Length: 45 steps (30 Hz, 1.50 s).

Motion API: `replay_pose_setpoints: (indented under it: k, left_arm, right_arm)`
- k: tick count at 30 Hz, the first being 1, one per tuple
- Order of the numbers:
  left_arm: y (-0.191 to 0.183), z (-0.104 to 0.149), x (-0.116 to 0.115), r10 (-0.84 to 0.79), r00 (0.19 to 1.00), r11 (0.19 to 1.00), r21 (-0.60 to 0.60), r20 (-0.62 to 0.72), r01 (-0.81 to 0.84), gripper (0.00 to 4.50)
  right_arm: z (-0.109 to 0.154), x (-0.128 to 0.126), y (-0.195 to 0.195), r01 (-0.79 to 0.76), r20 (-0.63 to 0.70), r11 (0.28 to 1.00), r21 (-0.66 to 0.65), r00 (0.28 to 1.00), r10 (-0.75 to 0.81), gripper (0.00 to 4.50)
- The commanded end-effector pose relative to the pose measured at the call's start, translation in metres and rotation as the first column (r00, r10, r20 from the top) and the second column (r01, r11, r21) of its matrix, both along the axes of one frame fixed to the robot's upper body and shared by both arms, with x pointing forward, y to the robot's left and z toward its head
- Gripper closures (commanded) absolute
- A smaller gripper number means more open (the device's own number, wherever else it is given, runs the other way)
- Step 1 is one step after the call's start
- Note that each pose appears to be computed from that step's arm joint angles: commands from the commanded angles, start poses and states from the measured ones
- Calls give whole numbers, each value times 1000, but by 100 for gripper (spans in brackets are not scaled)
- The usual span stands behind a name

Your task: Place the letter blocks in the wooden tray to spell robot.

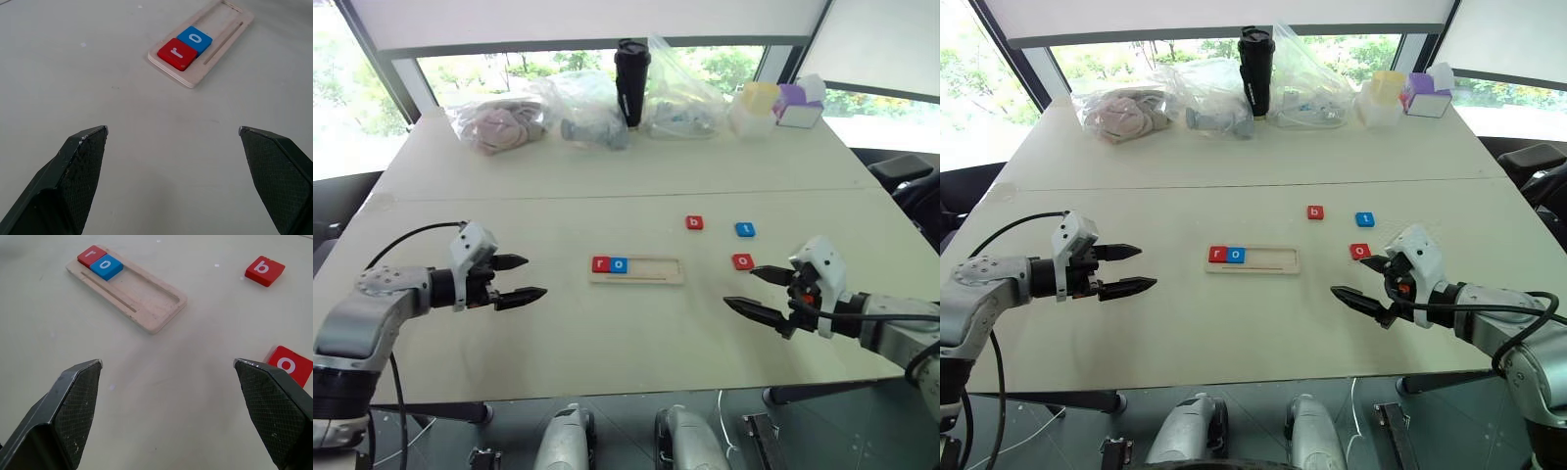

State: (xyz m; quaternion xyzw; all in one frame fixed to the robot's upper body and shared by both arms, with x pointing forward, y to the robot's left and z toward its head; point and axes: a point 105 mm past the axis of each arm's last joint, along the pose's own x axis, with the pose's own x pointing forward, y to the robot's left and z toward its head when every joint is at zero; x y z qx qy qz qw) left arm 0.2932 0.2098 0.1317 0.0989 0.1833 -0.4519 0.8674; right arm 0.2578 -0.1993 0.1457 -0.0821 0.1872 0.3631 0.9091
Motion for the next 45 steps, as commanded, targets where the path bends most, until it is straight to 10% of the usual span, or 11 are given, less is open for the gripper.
replay_pose_setpoints:
  k: [1, 28, 33, 45]
  left_arm:
    - [-4, 12, -3, -38, 998, 999, 7, 40, 37, 0]
    - [5, 24, 12, -43, 993, 998, 48, 109, 38, 0]
    - [-3, 27, 26, -190, 976, 978, 112, 108, 178, 0]
    - [-51, -2, 73, -469, 882, 872, 183, 46, 454, 0]
  right_arm:
    - [7, 3, 3, -16, 44, 1000, -17, 999, 17, 3]
    - [10, 6, 9, -36, 66, 999, -39, 997, 39, 3]
    - [37, 4, 61, -180, 126, 983, 44, 977, 173, 3]
    - [13, -1, 91, -121, 95, 993, 7, 988, 120, 3]
